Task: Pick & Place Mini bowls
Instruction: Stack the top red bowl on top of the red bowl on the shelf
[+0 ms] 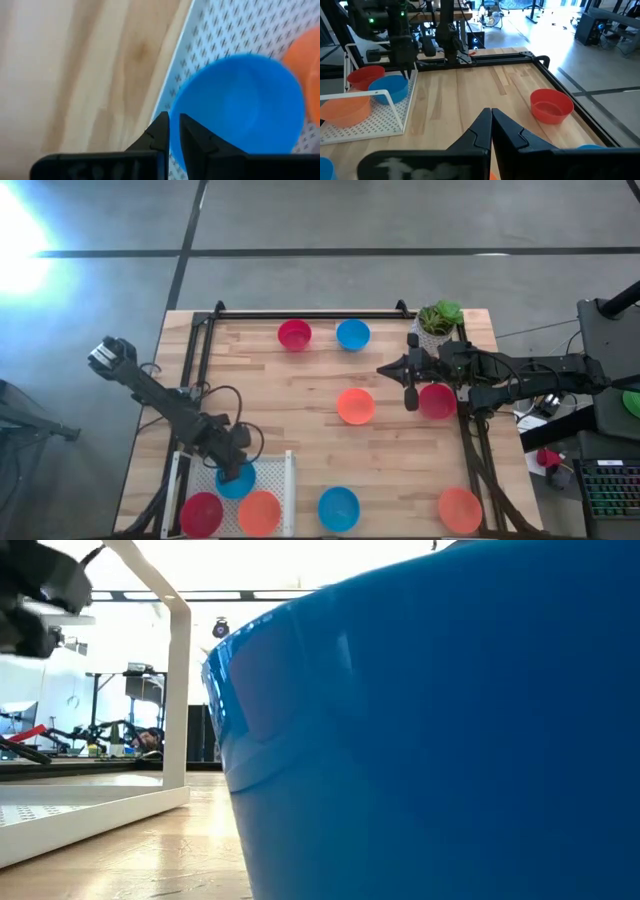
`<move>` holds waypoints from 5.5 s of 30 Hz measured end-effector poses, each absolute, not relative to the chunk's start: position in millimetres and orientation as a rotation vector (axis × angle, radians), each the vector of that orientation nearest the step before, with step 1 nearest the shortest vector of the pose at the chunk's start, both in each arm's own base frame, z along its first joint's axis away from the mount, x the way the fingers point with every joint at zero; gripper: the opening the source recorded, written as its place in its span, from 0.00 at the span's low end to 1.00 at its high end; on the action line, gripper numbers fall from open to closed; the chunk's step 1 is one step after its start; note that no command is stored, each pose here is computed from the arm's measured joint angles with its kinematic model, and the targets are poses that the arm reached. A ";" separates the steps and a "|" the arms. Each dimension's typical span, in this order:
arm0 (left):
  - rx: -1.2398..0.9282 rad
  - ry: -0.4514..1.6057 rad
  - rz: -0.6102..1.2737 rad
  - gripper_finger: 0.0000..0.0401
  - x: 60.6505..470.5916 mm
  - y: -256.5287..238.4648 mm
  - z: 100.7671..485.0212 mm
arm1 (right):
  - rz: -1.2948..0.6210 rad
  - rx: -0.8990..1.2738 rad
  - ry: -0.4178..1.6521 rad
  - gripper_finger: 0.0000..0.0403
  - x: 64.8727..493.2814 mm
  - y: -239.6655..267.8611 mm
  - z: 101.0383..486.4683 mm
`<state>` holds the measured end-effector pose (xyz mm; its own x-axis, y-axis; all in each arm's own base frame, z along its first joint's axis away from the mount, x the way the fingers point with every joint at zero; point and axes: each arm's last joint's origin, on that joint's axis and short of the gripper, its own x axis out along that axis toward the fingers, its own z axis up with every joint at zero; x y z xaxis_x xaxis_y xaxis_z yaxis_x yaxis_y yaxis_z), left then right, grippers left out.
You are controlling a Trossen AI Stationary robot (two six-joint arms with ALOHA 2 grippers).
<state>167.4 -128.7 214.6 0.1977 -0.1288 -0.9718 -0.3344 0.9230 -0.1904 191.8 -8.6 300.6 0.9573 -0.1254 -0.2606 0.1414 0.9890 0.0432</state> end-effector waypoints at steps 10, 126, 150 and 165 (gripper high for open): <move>-0.404 0.937 0.404 0.09 165.8 -99.8 251.7 | -0.134 0.061 0.190 0.02 193.3 -8.7 307.3; -0.725 1.171 0.877 0.11 277.0 242.5 191.6 | -0.244 0.010 0.145 0.02 194.2 -12.1 311.6; -0.572 1.018 0.891 0.00 231.3 198.1 299.5 | -0.242 0.013 0.146 0.02 194.2 -12.0 311.5; -0.455 1.006 0.794 0.00 168.0 93.2 338.7 | -0.242 0.013 0.146 0.02 194.2 -12.0 311.5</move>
<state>168.0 93.2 338.7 0.2980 0.3755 -0.8776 -0.7666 0.6420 0.0144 194.2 -12.0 311.5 0.9603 -0.2381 -0.1452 0.2399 0.9708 -0.0047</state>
